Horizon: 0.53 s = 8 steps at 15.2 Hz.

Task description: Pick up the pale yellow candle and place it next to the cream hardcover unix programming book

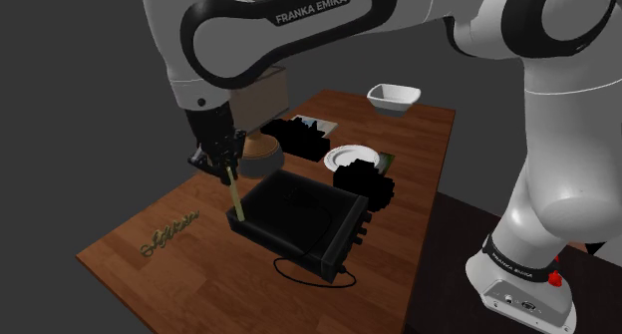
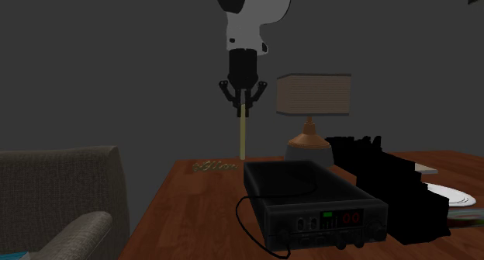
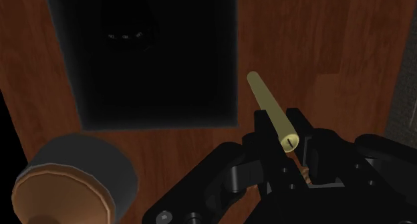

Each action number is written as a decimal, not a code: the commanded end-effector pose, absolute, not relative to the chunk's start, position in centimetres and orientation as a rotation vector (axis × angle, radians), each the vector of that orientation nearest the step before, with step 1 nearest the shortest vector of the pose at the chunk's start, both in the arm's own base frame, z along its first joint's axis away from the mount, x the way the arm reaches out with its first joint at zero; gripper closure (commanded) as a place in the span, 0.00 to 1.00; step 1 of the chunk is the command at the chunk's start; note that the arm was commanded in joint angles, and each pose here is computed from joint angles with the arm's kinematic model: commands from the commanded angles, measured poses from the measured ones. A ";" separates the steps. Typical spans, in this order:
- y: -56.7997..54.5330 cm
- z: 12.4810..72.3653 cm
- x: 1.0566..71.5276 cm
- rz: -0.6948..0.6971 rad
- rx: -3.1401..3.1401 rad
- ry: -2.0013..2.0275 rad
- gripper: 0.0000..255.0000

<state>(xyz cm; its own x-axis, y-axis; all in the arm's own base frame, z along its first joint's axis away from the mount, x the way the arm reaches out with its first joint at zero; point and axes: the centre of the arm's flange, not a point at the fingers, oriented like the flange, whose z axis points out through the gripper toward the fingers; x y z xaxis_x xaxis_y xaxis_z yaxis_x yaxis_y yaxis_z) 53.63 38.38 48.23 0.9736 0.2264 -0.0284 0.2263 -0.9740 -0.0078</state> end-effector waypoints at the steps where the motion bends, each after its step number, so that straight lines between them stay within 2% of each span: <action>1: 35.7 48.8 53.9 0.047 -3.116 -0.358 1.00; 8: 26.9 51.0 55.7 0.047 -3.116 -0.358 1.00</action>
